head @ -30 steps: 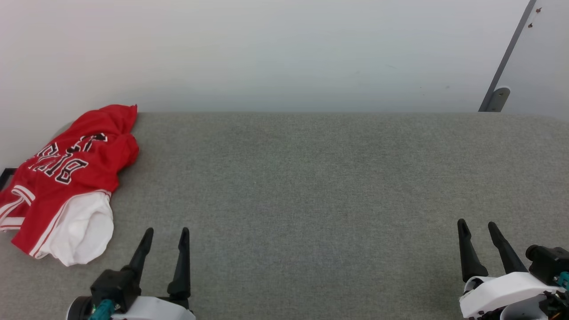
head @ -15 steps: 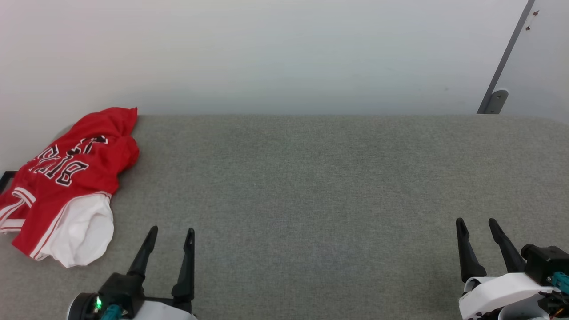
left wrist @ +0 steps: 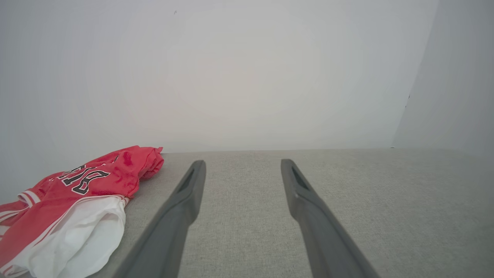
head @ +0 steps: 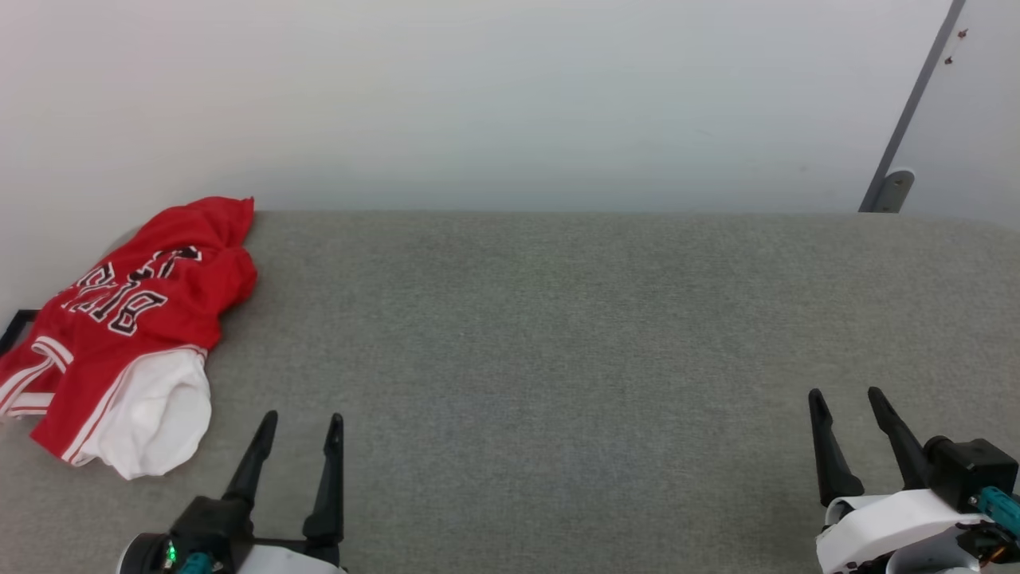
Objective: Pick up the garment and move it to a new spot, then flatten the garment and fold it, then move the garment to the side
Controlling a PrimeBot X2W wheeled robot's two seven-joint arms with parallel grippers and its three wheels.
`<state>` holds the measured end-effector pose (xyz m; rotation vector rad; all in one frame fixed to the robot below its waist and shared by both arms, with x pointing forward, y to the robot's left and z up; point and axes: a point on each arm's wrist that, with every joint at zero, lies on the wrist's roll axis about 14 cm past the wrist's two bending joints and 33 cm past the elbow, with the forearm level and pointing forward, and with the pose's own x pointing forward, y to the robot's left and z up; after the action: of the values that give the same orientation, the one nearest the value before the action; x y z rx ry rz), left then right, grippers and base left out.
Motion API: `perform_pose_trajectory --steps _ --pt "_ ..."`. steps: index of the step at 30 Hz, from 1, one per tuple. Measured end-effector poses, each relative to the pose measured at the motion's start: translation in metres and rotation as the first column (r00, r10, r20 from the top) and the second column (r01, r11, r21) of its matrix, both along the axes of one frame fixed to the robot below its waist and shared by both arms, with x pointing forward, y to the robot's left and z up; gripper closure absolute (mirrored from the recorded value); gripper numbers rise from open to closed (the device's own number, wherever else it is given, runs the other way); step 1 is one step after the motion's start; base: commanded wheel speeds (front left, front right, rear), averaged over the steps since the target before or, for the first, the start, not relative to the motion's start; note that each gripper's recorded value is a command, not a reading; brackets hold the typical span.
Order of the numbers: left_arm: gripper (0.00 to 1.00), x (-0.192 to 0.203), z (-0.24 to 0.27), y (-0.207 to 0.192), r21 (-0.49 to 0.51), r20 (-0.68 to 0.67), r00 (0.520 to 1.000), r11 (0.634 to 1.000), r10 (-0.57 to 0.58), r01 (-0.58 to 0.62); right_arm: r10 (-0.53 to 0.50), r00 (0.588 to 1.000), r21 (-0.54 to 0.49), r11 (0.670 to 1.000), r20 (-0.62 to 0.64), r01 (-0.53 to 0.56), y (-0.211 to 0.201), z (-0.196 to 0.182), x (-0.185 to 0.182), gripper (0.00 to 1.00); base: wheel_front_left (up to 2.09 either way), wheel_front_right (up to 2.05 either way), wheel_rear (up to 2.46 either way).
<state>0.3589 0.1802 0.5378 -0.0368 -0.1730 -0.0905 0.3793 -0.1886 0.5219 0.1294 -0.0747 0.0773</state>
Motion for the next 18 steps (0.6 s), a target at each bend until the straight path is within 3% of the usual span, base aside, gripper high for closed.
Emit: perform_pose_trajectory --steps 10,18 --pt "0.00 -0.012 0.001 0.034 -0.027 0.004 0.994 0.994 0.111 -0.110 0.102 0.995 0.008 0.995 0.005 -0.102 0.033 0.004 0.005 0.00 0.00 0.00 0.00" --pt "0.00 -0.036 0.005 0.078 -0.046 0.018 0.966 0.965 0.260 -0.259 0.236 0.972 0.005 0.972 0.001 -0.236 0.078 0.006 0.011 0.00 0.00 0.00 0.00"
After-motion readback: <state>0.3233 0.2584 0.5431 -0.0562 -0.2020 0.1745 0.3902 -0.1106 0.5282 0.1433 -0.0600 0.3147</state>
